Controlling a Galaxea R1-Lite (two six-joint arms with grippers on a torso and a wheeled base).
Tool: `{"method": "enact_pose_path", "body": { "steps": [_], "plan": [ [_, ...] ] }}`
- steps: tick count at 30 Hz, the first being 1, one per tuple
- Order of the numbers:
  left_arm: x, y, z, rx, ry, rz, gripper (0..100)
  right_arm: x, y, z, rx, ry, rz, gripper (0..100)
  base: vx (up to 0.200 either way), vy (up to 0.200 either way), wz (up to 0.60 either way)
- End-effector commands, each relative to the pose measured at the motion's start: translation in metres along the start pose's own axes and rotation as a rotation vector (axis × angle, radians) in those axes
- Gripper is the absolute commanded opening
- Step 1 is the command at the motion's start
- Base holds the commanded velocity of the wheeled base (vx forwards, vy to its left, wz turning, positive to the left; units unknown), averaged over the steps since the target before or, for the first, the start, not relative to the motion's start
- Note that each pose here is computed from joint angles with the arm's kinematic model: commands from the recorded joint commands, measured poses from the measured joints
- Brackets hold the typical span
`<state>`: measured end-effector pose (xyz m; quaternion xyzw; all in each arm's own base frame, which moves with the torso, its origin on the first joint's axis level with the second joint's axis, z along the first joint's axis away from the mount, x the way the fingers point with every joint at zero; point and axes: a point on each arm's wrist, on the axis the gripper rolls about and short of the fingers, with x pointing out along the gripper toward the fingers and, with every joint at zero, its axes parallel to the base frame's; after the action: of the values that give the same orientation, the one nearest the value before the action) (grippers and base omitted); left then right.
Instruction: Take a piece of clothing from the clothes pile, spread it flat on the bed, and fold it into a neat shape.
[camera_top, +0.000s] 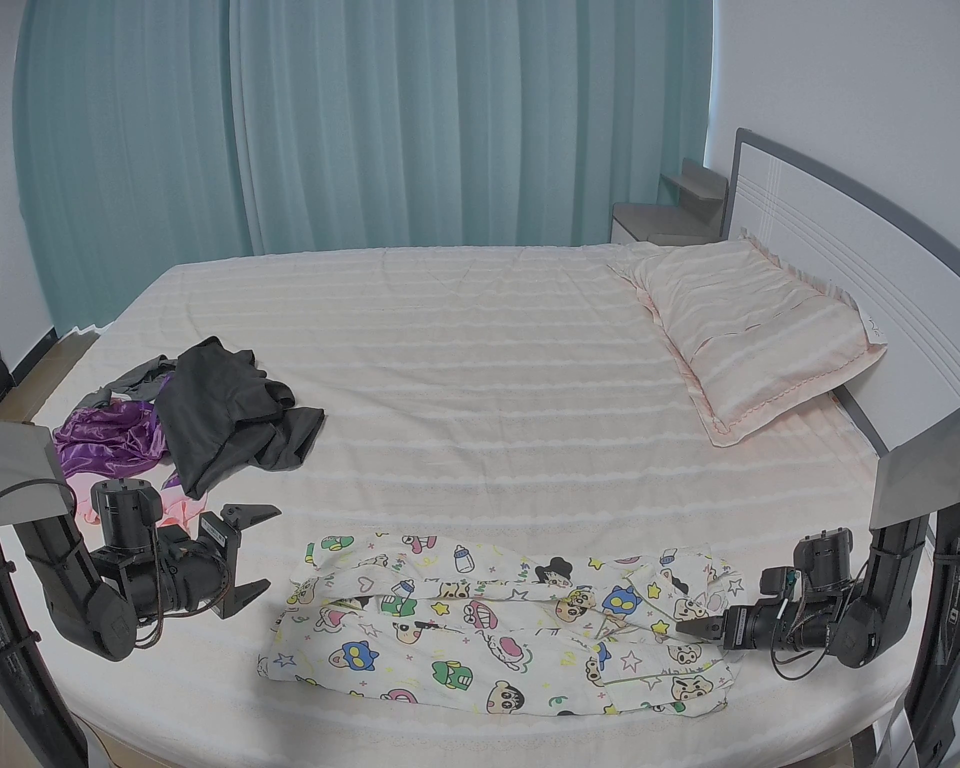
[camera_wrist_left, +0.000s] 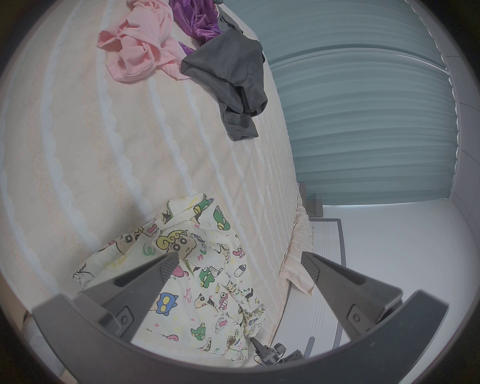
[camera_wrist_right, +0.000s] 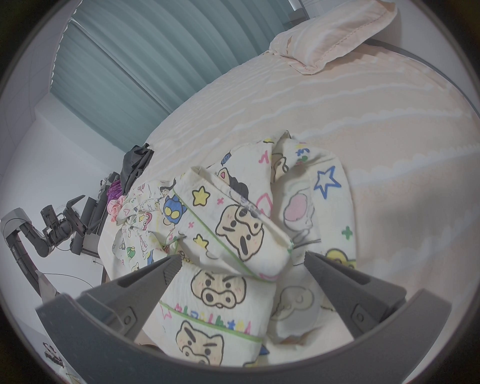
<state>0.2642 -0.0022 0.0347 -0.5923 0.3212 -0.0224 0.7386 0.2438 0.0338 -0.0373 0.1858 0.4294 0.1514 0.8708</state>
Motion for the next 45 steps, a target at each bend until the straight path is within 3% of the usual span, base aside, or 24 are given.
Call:
{"method": "enact_pose_path", "body": {
  "steps": [1,7,19,29,37,45],
  "plan": [
    [0.001,0.001,0.001,-0.003,-0.001,0.003,100,0.010,-0.003,0.003,-0.001,-0.005,-0.004,0,0.000,0.000,0.00],
    [0.001,0.001,0.001,-0.003,-0.001,0.003,100,0.008,-0.004,0.002,-0.001,-0.017,-0.016,0,0.000,0.000,0.00],
    [0.001,0.001,0.000,-0.005,0.000,0.005,100,-0.020,0.006,-0.009,-0.063,-0.137,0.002,0,0.000,0.000,0.00],
    [0.001,0.001,0.000,-0.005,-0.002,0.005,100,-0.026,0.026,0.013,-0.152,-0.255,0.070,0,0.000,0.000,0.00],
    [0.001,0.001,0.000,-0.005,-0.003,0.006,100,-0.008,0.028,0.039,-0.185,-0.351,0.096,0,0.000,0.000,0.00],
    [0.001,0.001,0.000,-0.005,-0.003,0.006,100,-0.002,0.029,0.060,-0.183,-0.368,0.092,0,0.000,0.000,0.00]
  ]
}}
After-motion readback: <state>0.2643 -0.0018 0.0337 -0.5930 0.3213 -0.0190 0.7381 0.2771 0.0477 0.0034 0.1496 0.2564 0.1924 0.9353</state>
